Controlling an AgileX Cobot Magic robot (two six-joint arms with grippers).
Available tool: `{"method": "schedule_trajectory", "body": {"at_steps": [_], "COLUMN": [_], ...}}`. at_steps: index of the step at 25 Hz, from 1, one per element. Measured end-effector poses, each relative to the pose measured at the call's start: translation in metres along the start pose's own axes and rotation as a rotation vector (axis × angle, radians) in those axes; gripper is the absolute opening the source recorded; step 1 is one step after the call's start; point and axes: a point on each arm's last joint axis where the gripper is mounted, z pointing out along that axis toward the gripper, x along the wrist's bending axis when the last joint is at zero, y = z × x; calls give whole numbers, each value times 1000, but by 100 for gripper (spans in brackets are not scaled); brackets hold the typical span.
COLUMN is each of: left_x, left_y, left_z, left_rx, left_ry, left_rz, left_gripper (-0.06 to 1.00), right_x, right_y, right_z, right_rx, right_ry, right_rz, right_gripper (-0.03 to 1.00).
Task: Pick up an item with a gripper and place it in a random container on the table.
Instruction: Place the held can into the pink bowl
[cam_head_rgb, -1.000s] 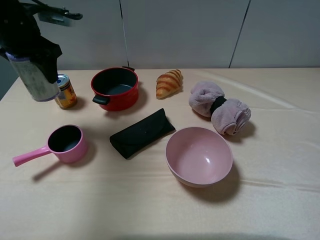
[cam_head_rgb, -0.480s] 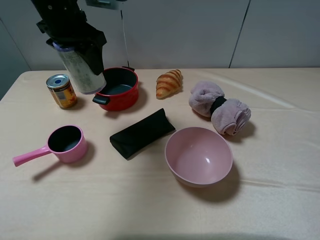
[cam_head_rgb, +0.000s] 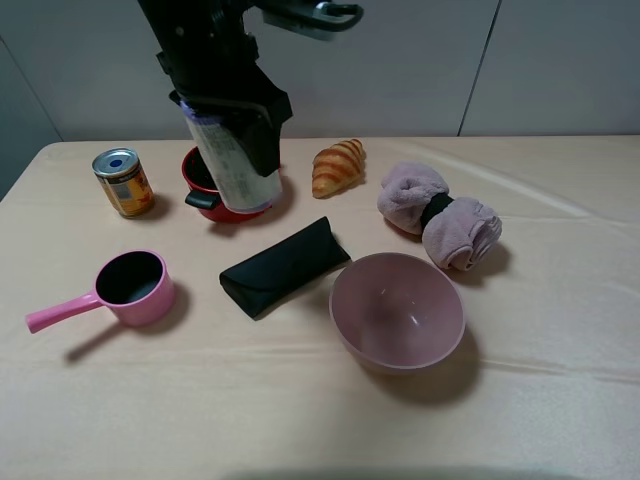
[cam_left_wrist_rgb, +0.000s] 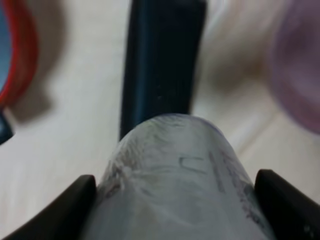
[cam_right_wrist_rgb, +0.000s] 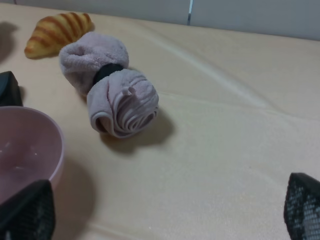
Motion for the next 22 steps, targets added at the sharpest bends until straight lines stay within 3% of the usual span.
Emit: {"method": "schedule_trajectory", "body": {"at_steps": [7,15,22], "left_x": [-50,-92,-126], "left_y": [11,16,33], "left_z": [2,5,33], "left_rx": [-66,-107,-62], "left_ry": [-34,-67,-98], "left_rz": [129,254,341], "left_gripper": [65,65,65], "right_x": [0,0,0], "right_y": [0,0,0], "right_z": [0,0,0], "right_rx": [0,0,0], "right_ry": [0,0,0], "right_rz": [0,0,0], "right_gripper": [69,69,69]}}
